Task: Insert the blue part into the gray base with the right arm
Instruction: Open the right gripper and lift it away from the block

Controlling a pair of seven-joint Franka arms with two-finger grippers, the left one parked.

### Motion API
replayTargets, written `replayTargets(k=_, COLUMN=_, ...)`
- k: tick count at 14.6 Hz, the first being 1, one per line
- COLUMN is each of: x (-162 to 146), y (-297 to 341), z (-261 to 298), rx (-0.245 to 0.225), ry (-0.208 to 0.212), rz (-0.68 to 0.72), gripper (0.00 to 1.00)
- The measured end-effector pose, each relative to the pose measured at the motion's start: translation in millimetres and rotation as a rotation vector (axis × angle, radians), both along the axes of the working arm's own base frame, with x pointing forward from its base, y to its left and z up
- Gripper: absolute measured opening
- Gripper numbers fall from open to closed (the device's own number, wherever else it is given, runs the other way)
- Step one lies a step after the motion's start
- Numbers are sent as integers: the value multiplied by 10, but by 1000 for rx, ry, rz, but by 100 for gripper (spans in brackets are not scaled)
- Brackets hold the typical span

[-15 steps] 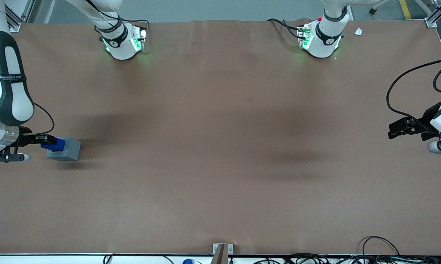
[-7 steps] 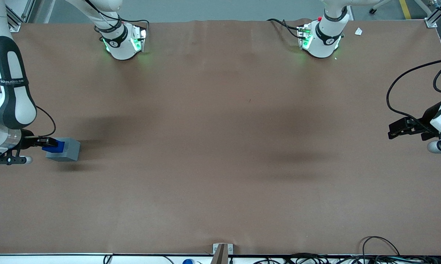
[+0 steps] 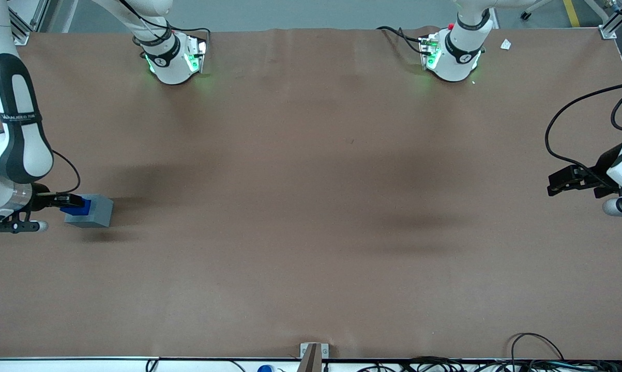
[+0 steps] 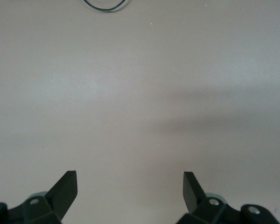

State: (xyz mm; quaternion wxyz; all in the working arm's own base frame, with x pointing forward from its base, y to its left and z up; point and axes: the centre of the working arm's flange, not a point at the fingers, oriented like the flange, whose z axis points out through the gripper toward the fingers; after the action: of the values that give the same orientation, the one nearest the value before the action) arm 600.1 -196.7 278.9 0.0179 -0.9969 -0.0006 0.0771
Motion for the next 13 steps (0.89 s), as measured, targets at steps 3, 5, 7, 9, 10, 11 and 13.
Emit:
replayTargets(k=3, x=78, y=43, z=245, rx=5, ry=5, rz=9, gripper=100)
replayTargets(k=5, x=162, y=172, z=773, rx=18, ry=34, rz=26, gripper=100)
replayTargets(k=7, x=200, y=396, z=1444, rx=17, ry=43, rz=21, gripper=100)
replayTargets(k=9, x=156, y=700, z=2000, rx=4, ry=29, rz=4, gripper=100)
replayTargets(k=10, x=105, y=851, z=2212, rx=-2, ry=22, rz=-6, gripper=100)
replayTargets(k=11, x=43, y=1004, z=2406, rx=-8, ry=14, rz=-20, gripper=100)
replayTargets(k=13, x=-101, y=1290, z=2751, rx=-18, ry=-4, rz=-39, gripper=100)
